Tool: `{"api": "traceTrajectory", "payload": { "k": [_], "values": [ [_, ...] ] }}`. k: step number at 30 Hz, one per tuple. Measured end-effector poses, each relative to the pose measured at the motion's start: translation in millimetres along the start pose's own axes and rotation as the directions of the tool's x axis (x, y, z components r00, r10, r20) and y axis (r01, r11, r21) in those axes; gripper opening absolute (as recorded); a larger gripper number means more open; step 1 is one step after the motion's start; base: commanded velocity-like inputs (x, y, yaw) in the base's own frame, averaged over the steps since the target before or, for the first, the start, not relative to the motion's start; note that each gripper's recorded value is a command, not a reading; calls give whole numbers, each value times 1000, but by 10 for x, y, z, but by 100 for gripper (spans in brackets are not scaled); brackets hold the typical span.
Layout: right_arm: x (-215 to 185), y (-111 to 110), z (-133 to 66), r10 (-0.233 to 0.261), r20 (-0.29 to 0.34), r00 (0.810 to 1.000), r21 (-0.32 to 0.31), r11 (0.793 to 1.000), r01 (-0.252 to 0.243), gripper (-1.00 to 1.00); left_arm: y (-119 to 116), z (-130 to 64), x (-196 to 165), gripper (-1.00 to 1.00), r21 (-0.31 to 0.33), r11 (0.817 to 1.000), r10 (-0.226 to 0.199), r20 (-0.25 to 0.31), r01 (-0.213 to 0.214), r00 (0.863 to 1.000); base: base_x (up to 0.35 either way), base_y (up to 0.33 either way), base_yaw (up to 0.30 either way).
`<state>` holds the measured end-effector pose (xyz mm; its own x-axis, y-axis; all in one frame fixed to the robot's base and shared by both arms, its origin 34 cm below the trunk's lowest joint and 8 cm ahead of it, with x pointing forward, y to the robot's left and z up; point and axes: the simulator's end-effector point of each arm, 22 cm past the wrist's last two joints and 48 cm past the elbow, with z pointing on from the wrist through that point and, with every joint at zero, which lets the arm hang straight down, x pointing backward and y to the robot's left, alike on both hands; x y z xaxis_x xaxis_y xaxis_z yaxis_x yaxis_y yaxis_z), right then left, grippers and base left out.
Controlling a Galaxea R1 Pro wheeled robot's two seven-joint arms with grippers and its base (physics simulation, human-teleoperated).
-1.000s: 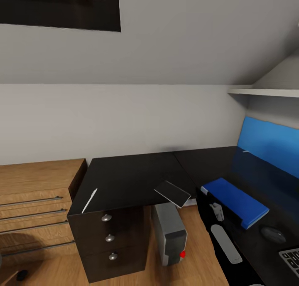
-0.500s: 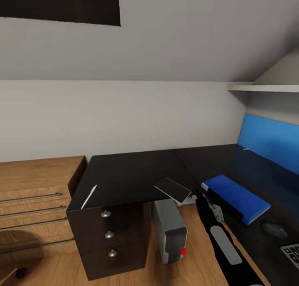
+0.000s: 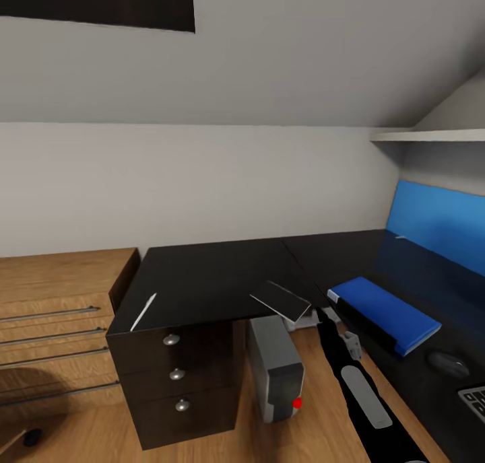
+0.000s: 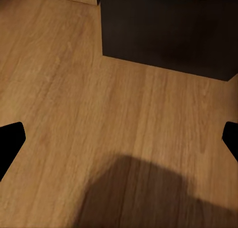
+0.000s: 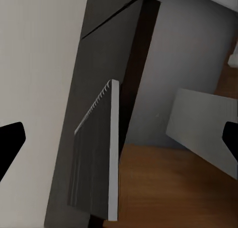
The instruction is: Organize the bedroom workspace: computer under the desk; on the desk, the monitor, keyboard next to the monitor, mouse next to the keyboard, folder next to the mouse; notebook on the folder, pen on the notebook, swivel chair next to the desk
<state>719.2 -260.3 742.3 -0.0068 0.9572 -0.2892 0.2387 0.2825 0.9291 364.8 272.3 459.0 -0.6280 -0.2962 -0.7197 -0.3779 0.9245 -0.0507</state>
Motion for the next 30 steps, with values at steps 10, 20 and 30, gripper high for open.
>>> {"api": "traceTrajectory", "payload": {
  "k": [10, 20, 30],
  "values": [
    [34, -71, 7, -1, -2, 1000, -1, 1000, 1, 100, 4, 46, 69, 100, 3, 1000, 5, 0, -5, 1000, 0, 0, 0],
    [406, 5, -30, -49, -75, 996, -22, 999, 47, 100, 32, 53, 55, 100, 1, 1000, 9, 4, -9, 1000, 0, 0, 0],
    [550, 45, -47, -40, -92, 995, -27, 999, 38, 100, 37, 54, 54, 100, -1, 1000, 9, 4, -9, 1000, 0, 0, 0]
  ]
}}
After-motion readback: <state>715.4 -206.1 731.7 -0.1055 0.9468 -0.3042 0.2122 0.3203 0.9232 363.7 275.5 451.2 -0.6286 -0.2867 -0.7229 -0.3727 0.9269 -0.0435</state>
